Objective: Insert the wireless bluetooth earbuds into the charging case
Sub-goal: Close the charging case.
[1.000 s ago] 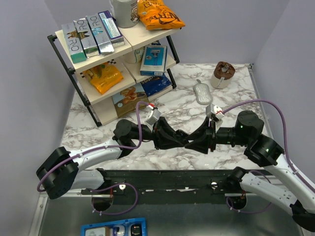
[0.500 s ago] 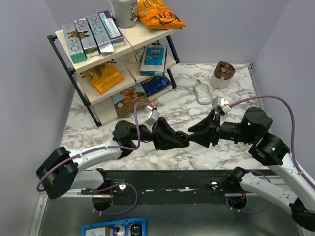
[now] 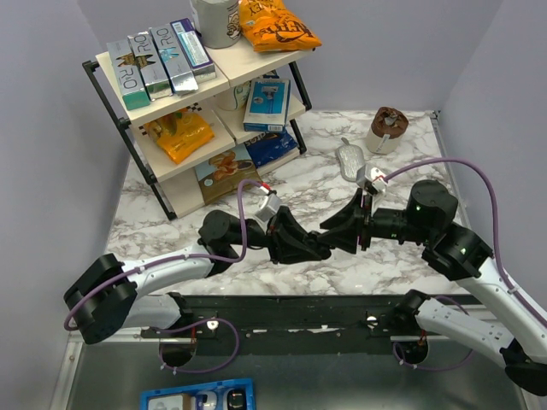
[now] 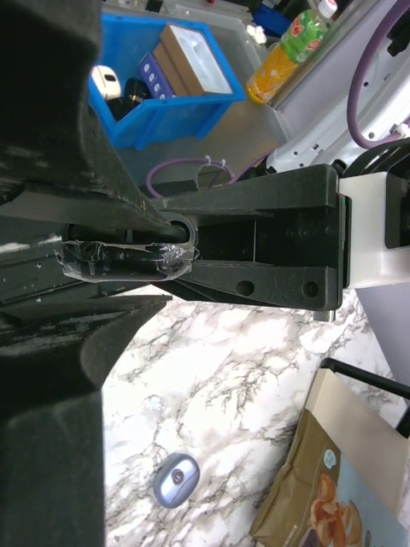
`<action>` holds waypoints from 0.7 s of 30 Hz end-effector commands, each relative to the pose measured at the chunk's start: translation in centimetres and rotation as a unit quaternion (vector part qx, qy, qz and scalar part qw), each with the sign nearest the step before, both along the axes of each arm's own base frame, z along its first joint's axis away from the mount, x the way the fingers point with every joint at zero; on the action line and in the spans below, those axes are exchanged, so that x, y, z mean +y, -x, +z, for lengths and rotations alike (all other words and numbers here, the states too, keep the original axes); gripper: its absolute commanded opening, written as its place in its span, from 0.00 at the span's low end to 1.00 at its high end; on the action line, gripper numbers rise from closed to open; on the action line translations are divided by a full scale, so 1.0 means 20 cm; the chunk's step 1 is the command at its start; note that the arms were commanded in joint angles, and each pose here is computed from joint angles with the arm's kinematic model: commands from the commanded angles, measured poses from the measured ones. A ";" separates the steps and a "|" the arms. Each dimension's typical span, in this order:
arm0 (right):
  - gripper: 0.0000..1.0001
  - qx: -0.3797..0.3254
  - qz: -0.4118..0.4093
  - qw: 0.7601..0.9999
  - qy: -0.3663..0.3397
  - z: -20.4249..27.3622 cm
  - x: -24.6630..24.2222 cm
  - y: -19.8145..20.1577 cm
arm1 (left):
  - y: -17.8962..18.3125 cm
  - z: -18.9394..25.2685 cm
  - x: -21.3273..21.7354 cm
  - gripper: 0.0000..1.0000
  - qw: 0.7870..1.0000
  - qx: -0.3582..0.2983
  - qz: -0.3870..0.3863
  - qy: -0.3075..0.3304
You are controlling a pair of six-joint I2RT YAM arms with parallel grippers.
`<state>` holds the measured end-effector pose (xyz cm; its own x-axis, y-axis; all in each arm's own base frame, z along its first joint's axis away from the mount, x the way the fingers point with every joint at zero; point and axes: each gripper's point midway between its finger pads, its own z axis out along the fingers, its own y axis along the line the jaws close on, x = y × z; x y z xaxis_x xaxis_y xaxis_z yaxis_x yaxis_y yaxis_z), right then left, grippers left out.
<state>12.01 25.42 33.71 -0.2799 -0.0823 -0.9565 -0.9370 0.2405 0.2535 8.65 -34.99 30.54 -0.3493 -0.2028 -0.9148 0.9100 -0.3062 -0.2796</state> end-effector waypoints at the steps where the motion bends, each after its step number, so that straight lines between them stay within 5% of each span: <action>1: 0.50 -0.003 -0.017 1.000 -0.009 0.02 -0.02 -0.01 | 0.02 0.04 -0.01 0.00 0.999 -0.029 -0.013 0.012; 6: 0.52 -0.015 -0.096 0.995 -0.038 0.11 -0.10 -0.09 | 0.03 0.00 -0.01 0.00 1.000 -0.029 -0.011 0.001; 9: 0.41 0.006 -0.144 0.989 -0.016 0.05 -0.11 -0.17 | 0.04 -0.01 -0.01 0.00 1.000 -0.029 -0.010 0.001; 12: 0.33 0.031 -0.146 0.989 0.010 -0.04 -0.09 -0.20 | 0.05 -0.01 0.00 0.00 0.999 -0.031 -0.009 0.002; 21: 0.32 0.053 -0.100 0.992 0.054 -0.17 -0.03 -0.17 | 0.03 0.00 -0.01 0.00 0.999 -0.039 0.006 0.003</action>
